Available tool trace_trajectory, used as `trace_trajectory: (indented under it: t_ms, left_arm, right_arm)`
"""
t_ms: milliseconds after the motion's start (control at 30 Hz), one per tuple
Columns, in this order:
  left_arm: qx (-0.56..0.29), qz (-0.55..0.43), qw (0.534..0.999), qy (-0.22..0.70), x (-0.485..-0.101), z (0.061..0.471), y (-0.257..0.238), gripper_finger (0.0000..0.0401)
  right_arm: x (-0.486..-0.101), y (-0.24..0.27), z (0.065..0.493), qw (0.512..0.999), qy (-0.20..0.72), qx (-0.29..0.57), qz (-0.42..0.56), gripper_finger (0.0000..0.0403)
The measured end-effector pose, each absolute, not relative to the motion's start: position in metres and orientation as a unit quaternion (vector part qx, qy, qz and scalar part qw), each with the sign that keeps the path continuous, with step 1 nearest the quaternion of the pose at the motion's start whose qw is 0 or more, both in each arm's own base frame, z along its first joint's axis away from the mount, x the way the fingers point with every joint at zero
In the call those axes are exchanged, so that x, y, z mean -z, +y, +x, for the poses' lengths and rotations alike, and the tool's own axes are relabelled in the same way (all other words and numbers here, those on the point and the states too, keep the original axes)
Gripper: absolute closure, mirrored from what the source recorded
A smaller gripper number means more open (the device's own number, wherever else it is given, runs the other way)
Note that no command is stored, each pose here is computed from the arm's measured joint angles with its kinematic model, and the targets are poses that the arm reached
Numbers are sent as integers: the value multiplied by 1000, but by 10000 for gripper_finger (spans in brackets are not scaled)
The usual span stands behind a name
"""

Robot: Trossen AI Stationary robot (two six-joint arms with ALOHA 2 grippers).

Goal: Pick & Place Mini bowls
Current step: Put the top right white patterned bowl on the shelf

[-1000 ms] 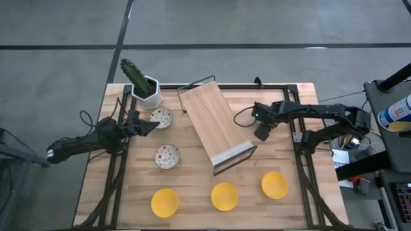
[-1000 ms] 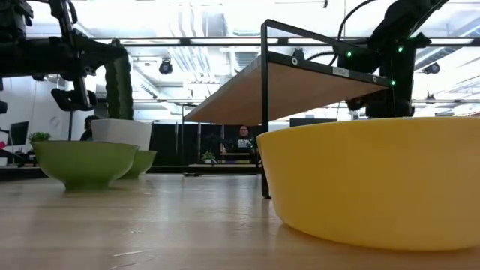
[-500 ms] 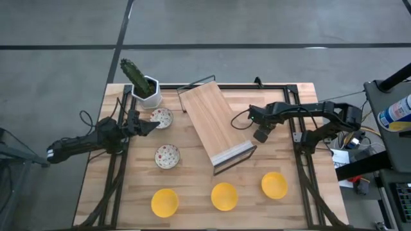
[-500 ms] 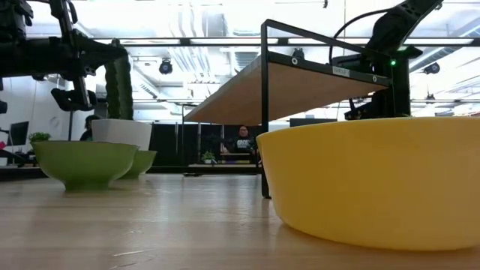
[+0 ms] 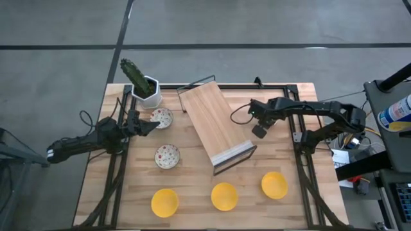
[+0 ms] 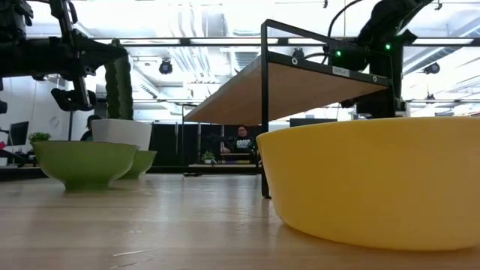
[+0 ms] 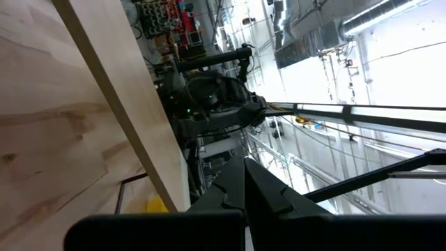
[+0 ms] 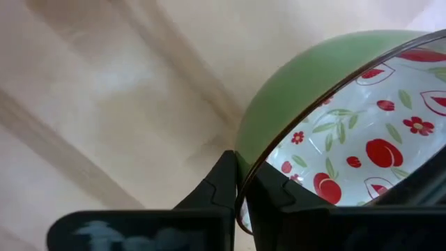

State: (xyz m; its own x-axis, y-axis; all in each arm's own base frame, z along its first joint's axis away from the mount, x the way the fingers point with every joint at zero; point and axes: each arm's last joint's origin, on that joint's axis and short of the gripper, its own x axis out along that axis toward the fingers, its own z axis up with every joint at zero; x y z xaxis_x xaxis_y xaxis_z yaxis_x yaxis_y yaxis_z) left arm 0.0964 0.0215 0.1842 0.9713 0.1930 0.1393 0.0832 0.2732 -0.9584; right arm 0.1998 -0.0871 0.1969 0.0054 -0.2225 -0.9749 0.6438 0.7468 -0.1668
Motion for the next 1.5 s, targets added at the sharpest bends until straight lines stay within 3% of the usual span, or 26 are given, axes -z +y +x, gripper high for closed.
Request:
trace_trajectory:
  t_ms: [300,767,933,1333,1500]
  left_arm:
    - [-35,-602,790,-115,-184,96,21,401]
    - [-34,-607,786,-115,-184,96,21,401]
    - [-35,-608,785,-113,-184,96,21,401]
    - [-37,-608,785,-110,-183,97,21,401]
    - [-39,-610,784,-106,-180,97,22,401]
  right_arm:
    - [-248,-94,215,713,613,313,137,391]
    - [-344,-79,247,812,538,223,27,392]
    - [-352,-56,272,806,569,159,-26,392]
    - [-350,9,341,730,660,22,-178,392]
    - [-343,31,362,716,655,-13,-242,391]
